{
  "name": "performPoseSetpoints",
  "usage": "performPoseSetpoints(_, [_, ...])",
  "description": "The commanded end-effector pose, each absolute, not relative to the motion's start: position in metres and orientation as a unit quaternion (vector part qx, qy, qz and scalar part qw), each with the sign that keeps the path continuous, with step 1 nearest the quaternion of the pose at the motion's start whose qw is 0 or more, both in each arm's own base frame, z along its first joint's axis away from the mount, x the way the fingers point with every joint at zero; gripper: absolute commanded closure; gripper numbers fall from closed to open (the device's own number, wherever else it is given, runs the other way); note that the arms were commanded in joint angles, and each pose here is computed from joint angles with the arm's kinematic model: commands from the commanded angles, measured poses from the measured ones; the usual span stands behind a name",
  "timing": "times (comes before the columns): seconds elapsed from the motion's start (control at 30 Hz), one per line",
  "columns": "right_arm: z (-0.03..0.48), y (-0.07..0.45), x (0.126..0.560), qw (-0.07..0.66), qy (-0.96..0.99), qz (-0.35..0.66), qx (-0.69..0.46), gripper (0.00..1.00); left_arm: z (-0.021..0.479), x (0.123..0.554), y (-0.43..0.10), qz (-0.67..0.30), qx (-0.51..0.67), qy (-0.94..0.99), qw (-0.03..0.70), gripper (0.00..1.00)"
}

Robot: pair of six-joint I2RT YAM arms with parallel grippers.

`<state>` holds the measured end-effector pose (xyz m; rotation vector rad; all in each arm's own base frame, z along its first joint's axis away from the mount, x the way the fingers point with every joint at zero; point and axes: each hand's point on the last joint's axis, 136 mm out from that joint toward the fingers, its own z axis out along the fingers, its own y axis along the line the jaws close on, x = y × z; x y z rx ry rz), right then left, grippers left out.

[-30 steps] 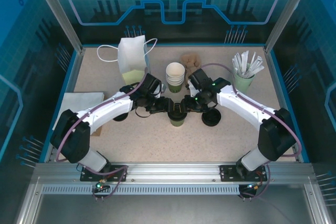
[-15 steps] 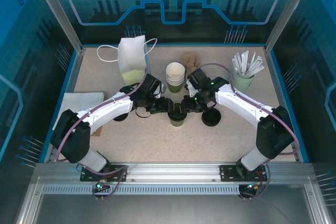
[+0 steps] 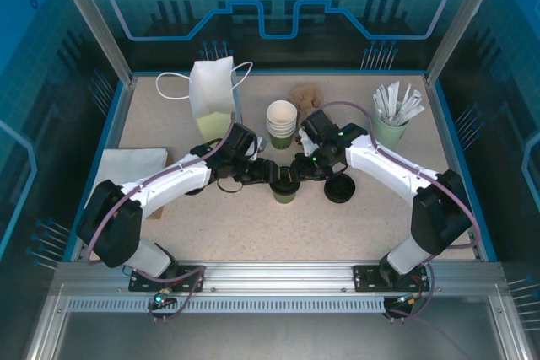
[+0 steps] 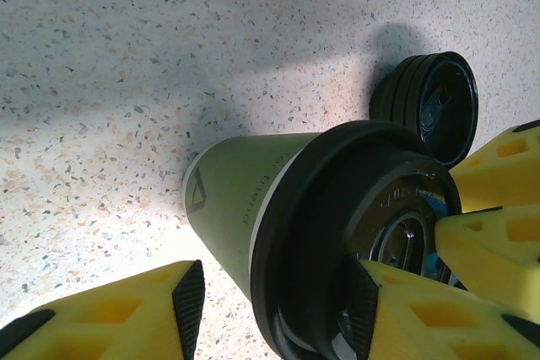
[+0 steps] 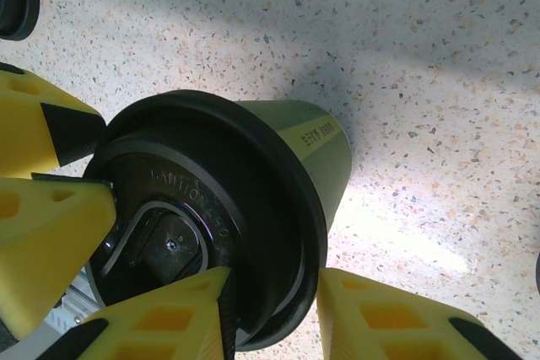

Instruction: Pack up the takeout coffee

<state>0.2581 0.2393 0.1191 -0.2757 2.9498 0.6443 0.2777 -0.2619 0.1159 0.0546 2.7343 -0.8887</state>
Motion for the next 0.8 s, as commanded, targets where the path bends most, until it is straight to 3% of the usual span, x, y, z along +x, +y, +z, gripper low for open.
performPoseSetpoints(0.0, [0.074, 0.202, 0.217, -0.046, 0.988, 0.118, -0.085, 0.68, 0.074, 0.238, -0.238, -0.232, 0.006, 0.972, 0.040, 0.48])
performPoseSetpoints(0.2, [0.116, 0.227, 0.241, 0.024, 0.976, 0.195, -0.091, 0.61, 0.123, 0.267, -0.258, -0.261, 0.028, 0.961, 0.085, 0.37])
performPoseSetpoints(0.43, [0.145, 0.230, 0.258, 0.087, 0.963, 0.237, -0.094, 0.35, 0.168, 0.284, -0.263, -0.279, 0.031, 0.952, 0.126, 0.26])
performPoseSetpoints(0.6, [0.147, 0.249, 0.266, 0.101, 0.944, 0.291, -0.118, 0.17, 0.183, 0.277, -0.248, -0.290, 0.001, 0.946, 0.144, 0.24])
performPoseSetpoints(0.77, [0.141, 0.271, 0.281, 0.096, 0.932, 0.322, -0.137, 0.13, 0.183, 0.255, -0.230, -0.306, -0.040, 0.941, 0.141, 0.24])
